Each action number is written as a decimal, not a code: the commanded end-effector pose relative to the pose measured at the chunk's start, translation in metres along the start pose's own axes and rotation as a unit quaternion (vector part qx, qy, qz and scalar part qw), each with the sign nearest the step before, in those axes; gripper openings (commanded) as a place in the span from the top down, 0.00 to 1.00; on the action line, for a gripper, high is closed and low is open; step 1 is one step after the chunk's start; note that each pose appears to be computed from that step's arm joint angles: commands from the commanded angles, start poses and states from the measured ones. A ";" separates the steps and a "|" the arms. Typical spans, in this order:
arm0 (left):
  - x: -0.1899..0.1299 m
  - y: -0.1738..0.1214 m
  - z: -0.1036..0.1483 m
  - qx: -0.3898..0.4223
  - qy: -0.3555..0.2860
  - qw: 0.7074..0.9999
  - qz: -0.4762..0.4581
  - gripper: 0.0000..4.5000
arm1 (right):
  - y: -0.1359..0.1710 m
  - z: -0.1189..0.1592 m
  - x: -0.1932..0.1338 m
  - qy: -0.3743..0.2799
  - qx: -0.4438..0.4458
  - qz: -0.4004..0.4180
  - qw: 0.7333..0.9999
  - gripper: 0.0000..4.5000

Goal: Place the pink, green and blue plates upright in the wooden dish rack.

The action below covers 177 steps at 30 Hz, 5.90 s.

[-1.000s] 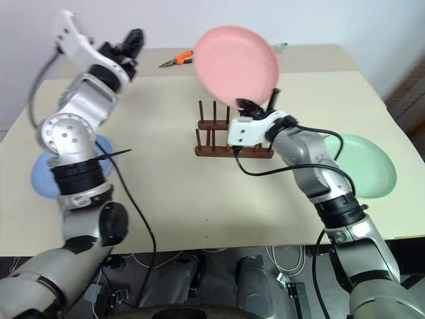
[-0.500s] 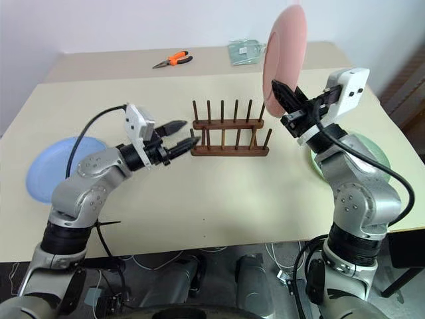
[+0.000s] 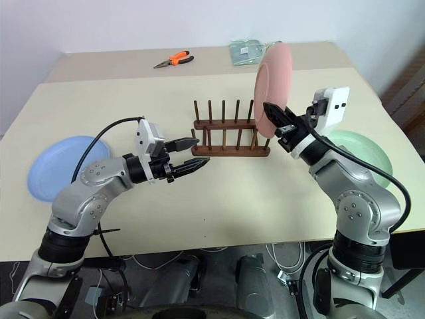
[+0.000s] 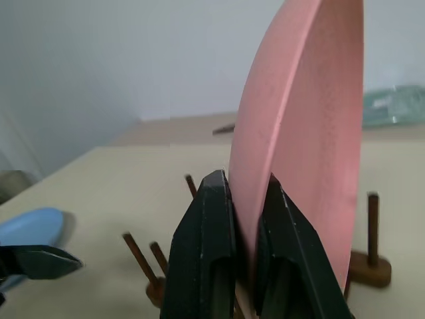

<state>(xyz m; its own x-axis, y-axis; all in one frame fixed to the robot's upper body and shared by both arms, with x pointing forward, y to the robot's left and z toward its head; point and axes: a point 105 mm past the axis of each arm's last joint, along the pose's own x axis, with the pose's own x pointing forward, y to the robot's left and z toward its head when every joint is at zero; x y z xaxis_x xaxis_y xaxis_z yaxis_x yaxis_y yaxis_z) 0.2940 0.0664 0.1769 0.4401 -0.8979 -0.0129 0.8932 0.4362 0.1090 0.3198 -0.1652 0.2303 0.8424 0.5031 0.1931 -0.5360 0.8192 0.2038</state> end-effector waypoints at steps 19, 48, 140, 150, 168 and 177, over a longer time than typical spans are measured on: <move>0.006 -0.012 -0.007 0.014 0.012 0.999 -0.038 0.31 | -0.069 0.040 -0.070 -0.009 -0.163 -0.154 0.975 0.17; 0.004 -0.002 -0.028 0.036 0.037 0.999 -0.012 0.31 | -0.046 0.097 -0.031 -0.142 -0.291 -0.166 0.931 0.98; -0.306 0.122 -0.027 -0.139 -0.078 0.581 0.798 0.22 | 0.123 -0.017 0.074 -0.041 -0.386 0.255 0.885 0.00; -0.337 0.099 -0.064 -0.221 -0.089 0.466 0.852 0.01 | 0.124 -0.021 0.074 -0.039 -0.382 0.258 0.886 0.00; -0.261 0.127 -0.019 -0.233 -0.172 0.627 0.723 0.99 | 0.125 -0.021 0.075 -0.042 -0.387 0.263 0.883 0.00; -0.154 0.144 0.114 -0.049 -0.210 0.797 0.564 0.99 | 0.134 -0.009 0.082 -0.068 -0.462 0.269 0.842 0.00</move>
<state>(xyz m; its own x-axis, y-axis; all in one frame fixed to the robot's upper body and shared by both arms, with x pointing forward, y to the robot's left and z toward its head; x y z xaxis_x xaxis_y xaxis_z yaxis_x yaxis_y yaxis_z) 0.3447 0.2862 0.2820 0.9270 0.2330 0.2940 -0.1261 0.9317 -0.3407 0.3217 -0.0161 0.2449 0.4649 0.8807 0.0905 -0.5966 0.3872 -0.7030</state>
